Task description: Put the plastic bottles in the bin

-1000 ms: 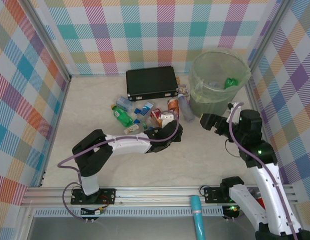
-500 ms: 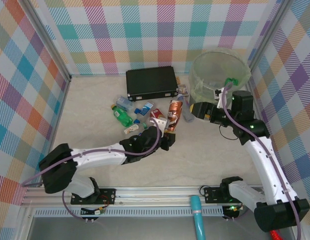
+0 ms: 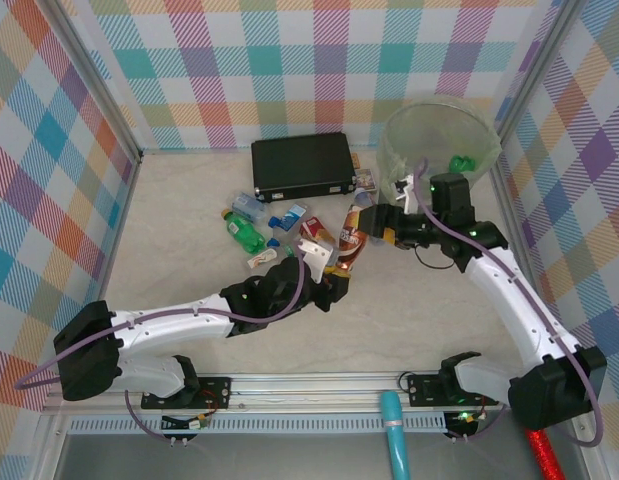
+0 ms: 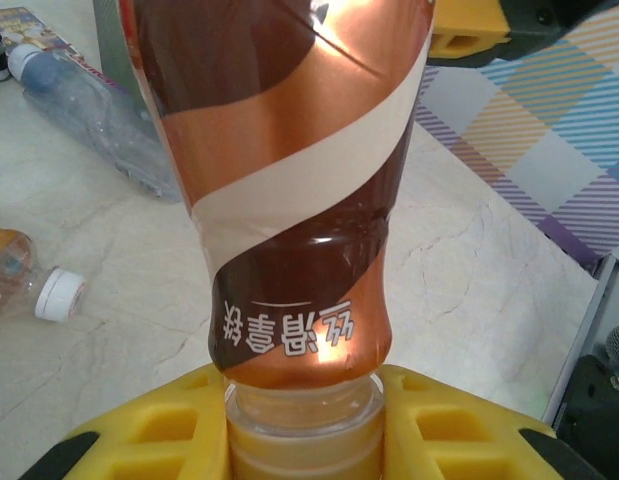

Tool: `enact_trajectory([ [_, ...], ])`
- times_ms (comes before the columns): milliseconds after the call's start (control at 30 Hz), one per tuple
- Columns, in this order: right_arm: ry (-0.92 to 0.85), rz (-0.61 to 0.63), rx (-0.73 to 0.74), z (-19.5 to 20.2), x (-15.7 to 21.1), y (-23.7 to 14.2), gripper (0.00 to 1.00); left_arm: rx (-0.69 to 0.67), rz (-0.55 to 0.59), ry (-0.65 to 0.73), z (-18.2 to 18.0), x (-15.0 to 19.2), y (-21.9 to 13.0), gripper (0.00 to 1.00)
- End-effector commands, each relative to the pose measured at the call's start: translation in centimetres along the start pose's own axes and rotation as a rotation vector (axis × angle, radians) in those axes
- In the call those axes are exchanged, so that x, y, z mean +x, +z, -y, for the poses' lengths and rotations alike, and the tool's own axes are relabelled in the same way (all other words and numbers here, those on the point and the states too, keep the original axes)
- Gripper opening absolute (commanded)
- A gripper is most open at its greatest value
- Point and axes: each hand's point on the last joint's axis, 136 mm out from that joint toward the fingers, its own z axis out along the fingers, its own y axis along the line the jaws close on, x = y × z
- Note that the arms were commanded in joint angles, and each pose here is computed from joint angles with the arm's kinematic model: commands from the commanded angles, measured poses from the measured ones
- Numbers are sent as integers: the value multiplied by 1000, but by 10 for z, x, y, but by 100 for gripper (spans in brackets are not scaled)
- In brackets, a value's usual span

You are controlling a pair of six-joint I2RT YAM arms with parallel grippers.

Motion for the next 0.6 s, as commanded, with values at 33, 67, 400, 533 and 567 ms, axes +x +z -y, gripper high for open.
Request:
enact_trajectory([
  [33,-60,-2,-34,-15,-10,4,92,46,-9,54,13,-1,-10,27],
  [67,-61,-11,-34,-15,-9,6,89,46,-14,58,13,1,-10,27],
  [400,-101,-24,-26,-20,-6,1,57,17,-39,84,8,5,-10,29],
  [533,-111,-2,-23,-25,-9,-3,57,4,-38,85,8,2,-8,42],
  [567,-114,8,-18,-26,-11,-5,57,-1,-36,84,7,1,-8,50],
])
